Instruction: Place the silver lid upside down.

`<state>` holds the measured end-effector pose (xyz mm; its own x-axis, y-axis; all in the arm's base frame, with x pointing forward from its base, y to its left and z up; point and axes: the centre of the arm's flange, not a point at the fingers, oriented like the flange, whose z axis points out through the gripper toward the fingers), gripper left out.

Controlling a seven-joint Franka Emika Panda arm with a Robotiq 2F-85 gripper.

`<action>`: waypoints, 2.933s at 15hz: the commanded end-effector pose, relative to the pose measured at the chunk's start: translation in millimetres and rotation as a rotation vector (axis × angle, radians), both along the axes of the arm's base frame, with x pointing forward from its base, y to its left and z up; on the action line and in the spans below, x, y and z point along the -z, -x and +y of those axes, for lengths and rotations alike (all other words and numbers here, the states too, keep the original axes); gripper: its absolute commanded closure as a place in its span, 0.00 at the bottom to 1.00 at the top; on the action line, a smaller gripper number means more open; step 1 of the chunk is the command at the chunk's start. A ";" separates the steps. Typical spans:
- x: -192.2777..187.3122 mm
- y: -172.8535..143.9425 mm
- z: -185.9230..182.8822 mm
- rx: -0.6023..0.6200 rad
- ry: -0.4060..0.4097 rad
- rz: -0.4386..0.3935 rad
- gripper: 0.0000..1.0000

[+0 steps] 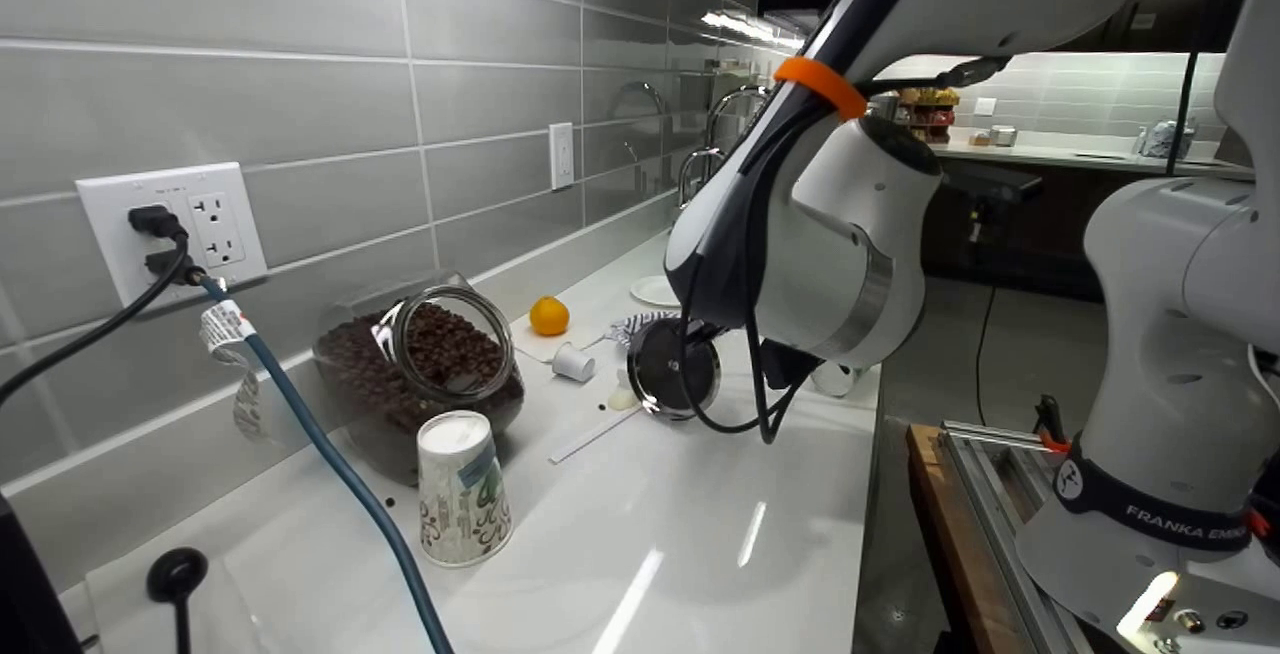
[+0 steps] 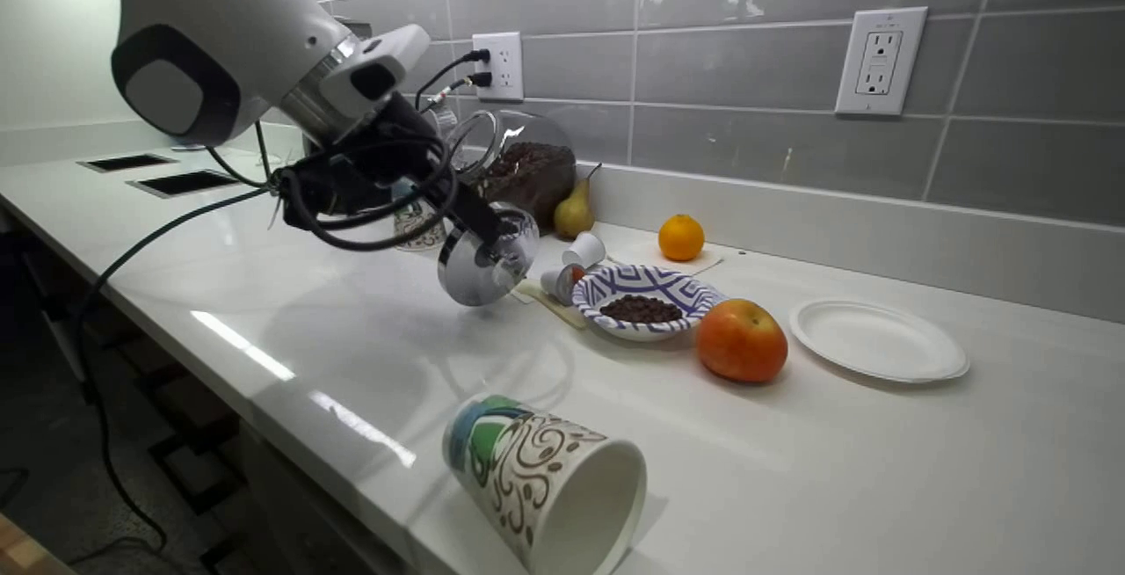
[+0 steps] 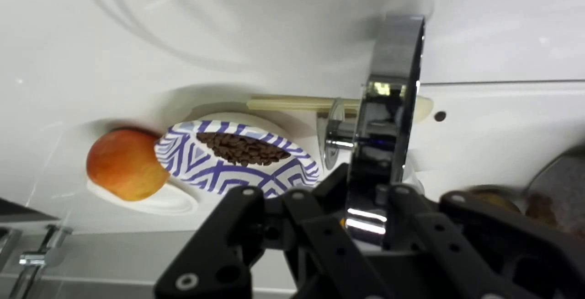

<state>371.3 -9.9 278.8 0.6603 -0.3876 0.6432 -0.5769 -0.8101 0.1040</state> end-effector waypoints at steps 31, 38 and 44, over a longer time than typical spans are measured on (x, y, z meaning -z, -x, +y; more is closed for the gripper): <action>15.5 -71.4 77.4 -0.734 0.849 0.262 0.97; 30.4 -81.9 81.1 -0.798 0.934 0.274 0.90; 38.3 -87.1 82.0 -0.819 0.948 0.273 0.58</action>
<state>448.7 68.1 242.5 0.6637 0.6969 0.2715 0.1834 -0.5036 0.8443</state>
